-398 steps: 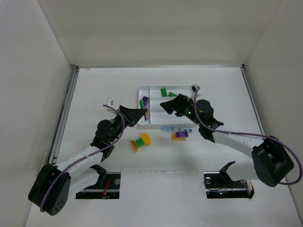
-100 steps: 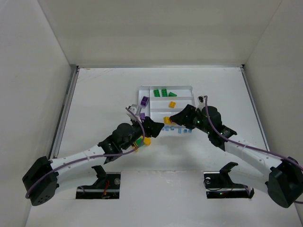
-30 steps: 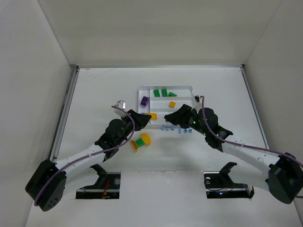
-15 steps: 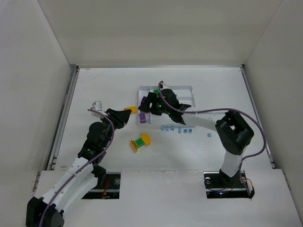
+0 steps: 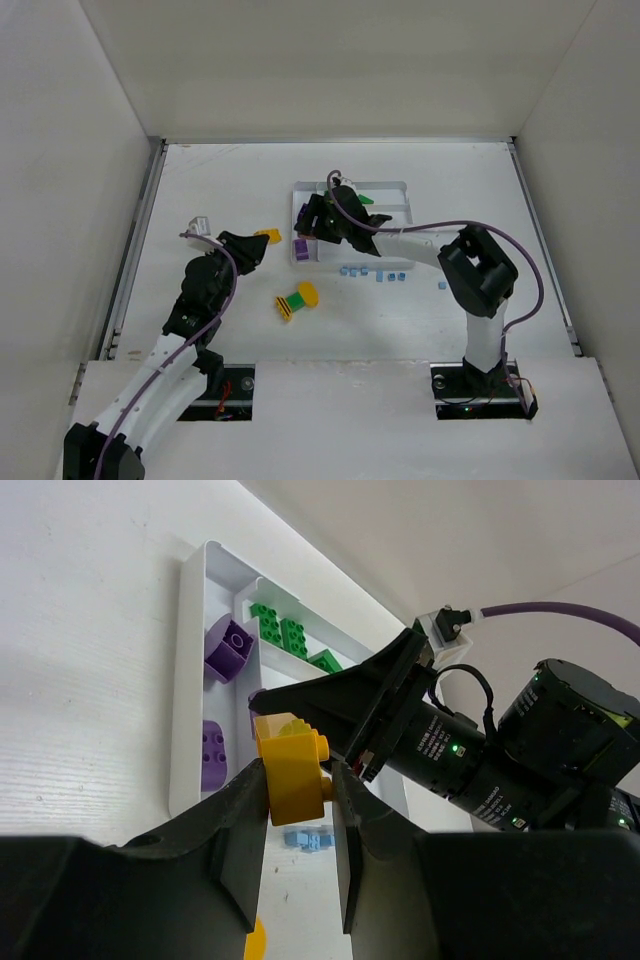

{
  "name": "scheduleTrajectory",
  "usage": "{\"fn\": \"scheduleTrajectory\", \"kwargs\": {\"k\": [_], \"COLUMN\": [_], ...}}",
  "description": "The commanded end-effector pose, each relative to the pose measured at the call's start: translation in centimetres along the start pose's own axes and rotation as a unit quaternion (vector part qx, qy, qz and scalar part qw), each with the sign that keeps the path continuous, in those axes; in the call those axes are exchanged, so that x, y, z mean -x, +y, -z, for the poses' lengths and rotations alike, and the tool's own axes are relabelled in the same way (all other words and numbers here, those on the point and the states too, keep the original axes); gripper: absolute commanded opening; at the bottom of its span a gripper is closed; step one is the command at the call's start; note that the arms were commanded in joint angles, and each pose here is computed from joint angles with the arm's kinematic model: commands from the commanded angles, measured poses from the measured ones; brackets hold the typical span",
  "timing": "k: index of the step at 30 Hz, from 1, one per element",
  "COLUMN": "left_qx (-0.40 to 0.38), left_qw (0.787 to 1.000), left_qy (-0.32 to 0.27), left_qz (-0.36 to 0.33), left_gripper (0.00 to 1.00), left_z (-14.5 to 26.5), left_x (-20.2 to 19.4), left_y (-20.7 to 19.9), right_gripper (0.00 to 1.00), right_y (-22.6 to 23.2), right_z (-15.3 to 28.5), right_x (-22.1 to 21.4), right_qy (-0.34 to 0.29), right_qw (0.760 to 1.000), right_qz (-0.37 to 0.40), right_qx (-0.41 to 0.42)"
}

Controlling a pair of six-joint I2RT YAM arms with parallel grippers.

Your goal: Sort the legos into containers by color

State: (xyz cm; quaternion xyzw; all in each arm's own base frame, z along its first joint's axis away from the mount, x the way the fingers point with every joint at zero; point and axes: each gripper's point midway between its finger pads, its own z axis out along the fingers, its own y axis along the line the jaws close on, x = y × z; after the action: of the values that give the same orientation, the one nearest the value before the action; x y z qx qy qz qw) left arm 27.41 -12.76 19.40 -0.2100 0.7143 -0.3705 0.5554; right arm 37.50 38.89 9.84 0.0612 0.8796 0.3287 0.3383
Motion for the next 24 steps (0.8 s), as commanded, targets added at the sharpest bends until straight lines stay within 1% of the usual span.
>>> {"fn": "scheduleTrajectory", "kwargs": {"k": [1, 4, 8, 12, 16, 18, 19, 20, 21, 22, 23, 24], "left_qx": [-0.018, -0.017, -0.018, -0.025, -0.041, -0.055, -0.062, -0.068, -0.073, -0.079, -0.081, -0.084], "left_qw": [1.0, 1.0, 1.0, 1.0, 0.999, 0.998, 0.997, 0.996, 0.996, 0.995, 0.994, 0.993], "left_qy": [-0.009, -0.007, -0.006, 0.004, 0.03, 0.041, 0.045, 0.05, 0.055, 0.063, 0.07, 0.076], "left_qz": [-0.002, -0.003, -0.001, -0.002, -0.005, -0.006, -0.007, -0.007, -0.008, -0.011, -0.015, -0.017], "left_gripper": [0.17, 0.17, 0.17, 0.17, 0.17, 0.17, 0.17, 0.17, 0.17, 0.17, 0.17, 0.17], "left_z": [0.0, 0.0, -0.1, -0.3, -1.5, -2.2, -2.7, -3.3, -3.9, -4.7, -5.3, -6.0], "left_x": [0.4, 0.4, 0.2, -0.1, -1.4, -2.1, -2.6, -3.1, -3.6, -4.3, -4.9, -5.5], "left_y": [-0.6, -0.6, -0.7, -1.5, -3.4, -4.7, -5.4, -6.2, -6.9, -7.8, -8.4, -8.9], "right_gripper": [0.73, 0.81, 0.86, 0.86, 0.85, 0.78, 0.71, 0.59, 0.46, 0.35, 0.29, 0.26], "right_y": [1.8, 2.4, 3.2, 3.3, 1.6, -0.2, -1.3, -2.5, -3.7, -4.7, -5.8, -6.6], "right_z": [0.2, 0.8, 1.8, 3.5, 6.9, 9.2, 10.3, 11.4, 12.5, 13.4, 14.2, 14.9], "right_x": [1.8, 2.2, 2.9, 4.2, 6.5, 7.6, 7.8, 8.2, 8.3, 8.4, 8.2, 7.9], "right_qy": [-0.027, -0.032, -0.043, -0.063, -0.107, -0.134, -0.147, -0.162, -0.173, -0.183, -0.189, -0.192], "right_qw": [1.0, 0.999, 0.998, 0.997, 0.992, 0.989, 0.988, 0.985, 0.984, 0.982, 0.981, 0.981], "right_qz": [-0.008, -0.01, -0.011, -0.01, -0.02, -0.024, -0.023, -0.024, -0.025, -0.025, -0.022, -0.019], "right_qx": [0.014, 0.022, 0.039, 0.047, 0.055, 0.055, 0.051, 0.046, 0.039, 0.032, 0.024, 0.019]}}
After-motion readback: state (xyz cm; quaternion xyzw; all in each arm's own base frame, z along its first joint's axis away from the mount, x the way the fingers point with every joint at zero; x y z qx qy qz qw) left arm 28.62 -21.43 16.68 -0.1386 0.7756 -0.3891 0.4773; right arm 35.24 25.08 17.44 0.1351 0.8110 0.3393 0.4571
